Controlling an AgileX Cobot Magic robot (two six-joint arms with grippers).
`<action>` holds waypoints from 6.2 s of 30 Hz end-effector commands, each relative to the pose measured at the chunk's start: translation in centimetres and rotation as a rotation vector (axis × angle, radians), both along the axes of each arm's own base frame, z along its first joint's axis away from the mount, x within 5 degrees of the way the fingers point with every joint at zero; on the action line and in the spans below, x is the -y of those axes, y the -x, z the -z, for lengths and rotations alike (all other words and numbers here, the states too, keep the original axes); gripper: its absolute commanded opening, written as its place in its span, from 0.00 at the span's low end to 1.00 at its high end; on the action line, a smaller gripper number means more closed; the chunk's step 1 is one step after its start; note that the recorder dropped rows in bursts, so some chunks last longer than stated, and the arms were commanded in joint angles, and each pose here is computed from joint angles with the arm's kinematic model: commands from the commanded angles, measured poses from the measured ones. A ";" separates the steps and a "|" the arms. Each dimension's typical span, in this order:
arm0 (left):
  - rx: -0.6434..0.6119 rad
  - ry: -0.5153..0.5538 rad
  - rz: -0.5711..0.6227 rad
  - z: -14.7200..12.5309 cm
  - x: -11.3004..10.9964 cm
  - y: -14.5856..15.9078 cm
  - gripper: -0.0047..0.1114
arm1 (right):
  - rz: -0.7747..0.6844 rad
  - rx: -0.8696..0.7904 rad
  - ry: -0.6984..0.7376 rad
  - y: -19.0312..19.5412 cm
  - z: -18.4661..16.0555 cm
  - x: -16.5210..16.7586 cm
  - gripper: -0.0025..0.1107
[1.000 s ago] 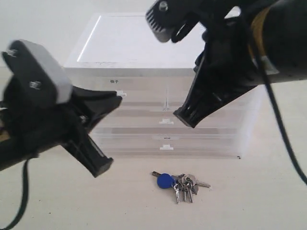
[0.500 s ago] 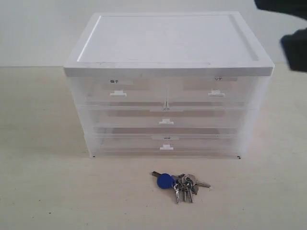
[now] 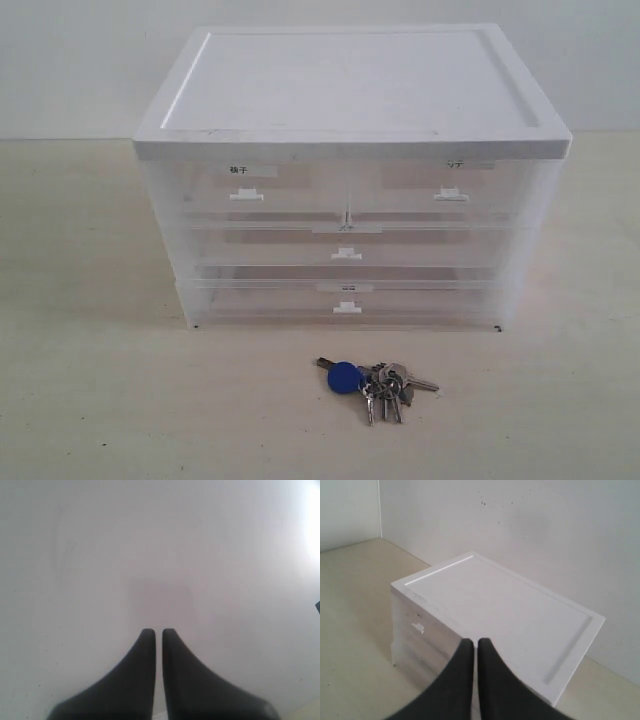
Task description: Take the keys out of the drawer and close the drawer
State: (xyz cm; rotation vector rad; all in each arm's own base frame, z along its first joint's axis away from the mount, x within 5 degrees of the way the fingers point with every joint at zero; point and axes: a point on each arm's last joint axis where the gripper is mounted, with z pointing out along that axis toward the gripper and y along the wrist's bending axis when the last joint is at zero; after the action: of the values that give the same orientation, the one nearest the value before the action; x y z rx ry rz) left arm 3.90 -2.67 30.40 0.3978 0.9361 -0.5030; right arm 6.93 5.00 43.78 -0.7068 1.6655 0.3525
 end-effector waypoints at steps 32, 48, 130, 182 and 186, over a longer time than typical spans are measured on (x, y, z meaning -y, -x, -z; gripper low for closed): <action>-0.015 -0.002 0.015 0.3 0.0 0.1 0.08 | 0.275 -0.009 -0.006 -0.8 0.0 2.4 0.02; -0.015 -0.002 0.015 0.3 0.0 0.1 0.08 | 0.805 -0.112 -0.305 -1.1 0.2 6.1 0.02; -0.015 -0.002 0.015 0.3 0.0 0.1 0.08 | 0.638 0.391 -0.339 0.9 20.7 4.6 0.02; -0.013 0.001 0.014 0.2 0.0 0.1 0.08 | 0.798 -0.067 -0.164 1.6 25.5 5.5 0.02; -0.015 -0.002 0.015 0.3 0.0 0.1 0.08 | 0.757 -0.070 -0.162 1.6 25.5 5.3 0.02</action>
State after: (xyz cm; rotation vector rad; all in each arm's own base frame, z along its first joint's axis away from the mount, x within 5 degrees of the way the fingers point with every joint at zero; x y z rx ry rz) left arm 3.80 -2.62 30.34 0.4022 0.9392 -0.5053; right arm 5.39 -0.45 18.25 0.1222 1.8206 -0.0360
